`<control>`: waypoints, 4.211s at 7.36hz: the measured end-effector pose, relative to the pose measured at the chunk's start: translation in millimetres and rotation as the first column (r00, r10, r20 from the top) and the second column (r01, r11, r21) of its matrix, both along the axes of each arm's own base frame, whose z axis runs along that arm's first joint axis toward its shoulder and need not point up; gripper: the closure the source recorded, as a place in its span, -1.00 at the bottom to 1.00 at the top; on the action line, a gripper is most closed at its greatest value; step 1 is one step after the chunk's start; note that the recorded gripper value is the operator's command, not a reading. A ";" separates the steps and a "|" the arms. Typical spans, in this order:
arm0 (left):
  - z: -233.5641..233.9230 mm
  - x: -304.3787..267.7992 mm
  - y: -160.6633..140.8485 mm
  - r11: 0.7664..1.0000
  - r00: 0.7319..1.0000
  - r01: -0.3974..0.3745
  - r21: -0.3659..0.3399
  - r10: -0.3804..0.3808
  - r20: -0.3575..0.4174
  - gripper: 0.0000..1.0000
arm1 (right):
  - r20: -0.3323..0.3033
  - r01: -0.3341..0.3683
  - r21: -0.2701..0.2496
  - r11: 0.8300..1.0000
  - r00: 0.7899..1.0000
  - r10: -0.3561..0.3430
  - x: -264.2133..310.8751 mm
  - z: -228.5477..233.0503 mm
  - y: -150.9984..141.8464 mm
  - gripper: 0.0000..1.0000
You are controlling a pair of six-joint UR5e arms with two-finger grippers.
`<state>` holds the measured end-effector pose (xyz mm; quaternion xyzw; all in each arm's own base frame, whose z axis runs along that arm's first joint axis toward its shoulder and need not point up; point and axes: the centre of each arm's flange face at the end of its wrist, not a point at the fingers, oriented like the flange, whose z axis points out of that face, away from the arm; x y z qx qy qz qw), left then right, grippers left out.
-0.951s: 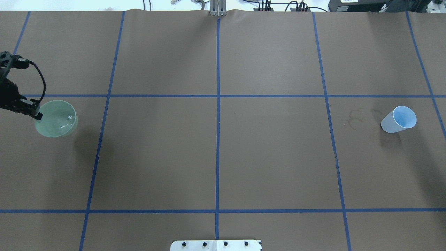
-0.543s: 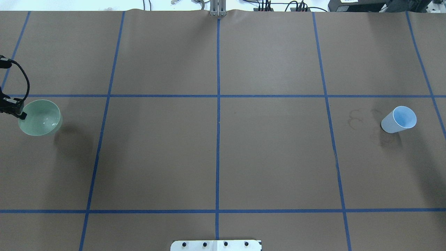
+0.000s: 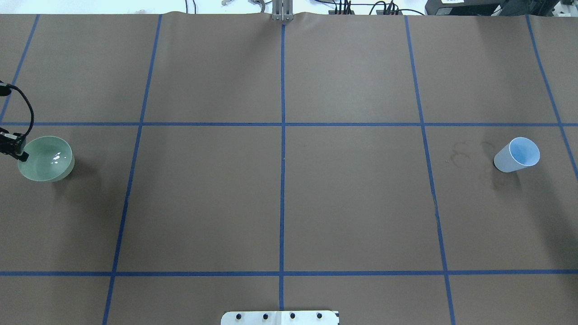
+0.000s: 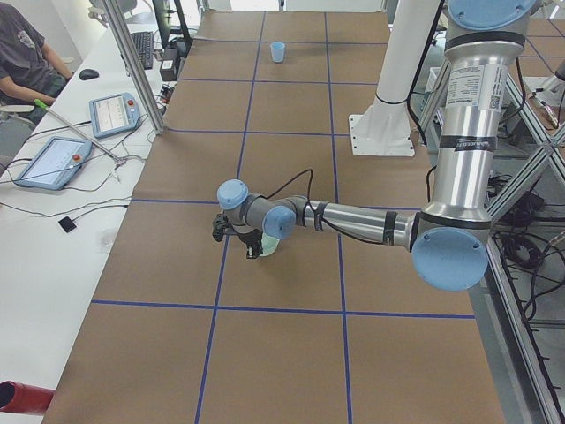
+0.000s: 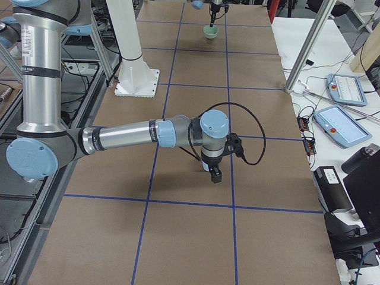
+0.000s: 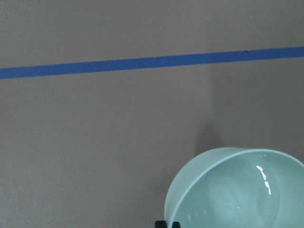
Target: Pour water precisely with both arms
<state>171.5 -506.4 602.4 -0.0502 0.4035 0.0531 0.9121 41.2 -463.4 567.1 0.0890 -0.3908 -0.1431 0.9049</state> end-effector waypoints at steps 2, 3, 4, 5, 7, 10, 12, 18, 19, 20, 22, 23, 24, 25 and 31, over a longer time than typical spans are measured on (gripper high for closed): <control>3.7 1.2 2.3 1.000 1.000 -0.004 -0.008 0.004 0.001 -0.99 | 0.002 -0.001 0.001 1.000 1.000 0.001 -0.1 -1.1 0.0 -1.00; 3.8 1.6 2.8 1.000 1.000 -0.004 -0.009 0.004 0.001 -1.00 | 0.002 -0.001 0.002 1.000 1.000 0.001 -0.2 -1.6 0.0 -1.00; 0.7 1.1 3.0 1.000 1.000 -0.004 -0.010 0.003 -0.008 -1.00 | 0.004 -0.001 0.002 1.000 1.000 0.001 -0.2 -2.4 -0.2 -1.00; -9.9 -2.6 2.0 1.000 0.999 0.003 -0.010 -0.003 -0.032 -1.00 | 0.005 -0.002 0.002 1.000 1.000 0.002 -0.4 -3.0 -0.4 -1.00; -57.1 -41.1 -4.8 0.997 0.995 0.072 0.003 -0.072 -0.070 -1.00 | 0.006 -0.002 0.002 1.000 1.000 0.002 -0.5 -3.0 -0.4 -1.00; -90.6 -136.3 -5.0 0.984 0.986 0.153 0.094 -0.146 -0.075 -1.00 | -0.001 -0.002 -0.003 1.000 1.000 0.002 0.0 0.6 0.0 -1.00; -62.5 -200.3 0.5 0.981 0.984 0.175 0.081 -0.171 -0.047 -1.00 | -0.003 -0.002 -0.012 1.000 1.000 0.002 0.2 4.9 1.7 -1.00; -15.5 -229.1 19.7 0.987 0.988 0.152 0.056 -0.151 -0.018 -1.00 | -0.020 -0.018 -0.045 0.999 1.000 0.018 3.8 17.4 11.9 -1.00; -18.5 -230.6 22.9 0.986 0.989 0.150 0.070 -0.151 0.004 -1.00 | -0.019 -0.020 -0.053 0.998 1.000 0.019 3.9 20.2 15.2 -1.00; -22.0 -230.8 28.3 0.986 0.989 0.147 0.082 -0.149 0.016 -1.00 | -0.020 -0.022 -0.063 0.998 1.000 0.021 4.0 23.9 16.8 -1.00; -26.0 -231.0 32.8 0.985 0.989 0.146 0.093 -0.148 0.023 -1.00 | -0.036 -0.048 -0.099 0.994 0.998 0.044 5.1 32.8 18.4 -1.00; -28.6 -231.0 32.7 0.984 0.989 0.145 0.099 -0.148 0.023 -1.00 | -0.052 -0.059 -0.111 0.992 0.997 0.053 6.4 37.0 20.6 -1.00; -29.9 -230.6 32.3 0.984 0.989 0.145 0.101 -0.148 0.023 -1.00 | -0.068 -0.067 -0.120 0.991 0.996 0.059 8.2 41.1 23.5 -1.00; -30.2 -230.3 32.0 0.984 0.989 0.144 0.103 -0.147 0.023 -1.00 | -0.086 -0.071 -0.125 0.990 0.994 0.061 9.7 44.9 25.7 -1.00; -27.0 -230.1 34.1 0.985 0.989 0.143 0.097 -0.146 0.024 -1.00 | -0.114 -0.076 -0.129 0.989 0.992 0.061 11.7 49.9 27.3 -1.00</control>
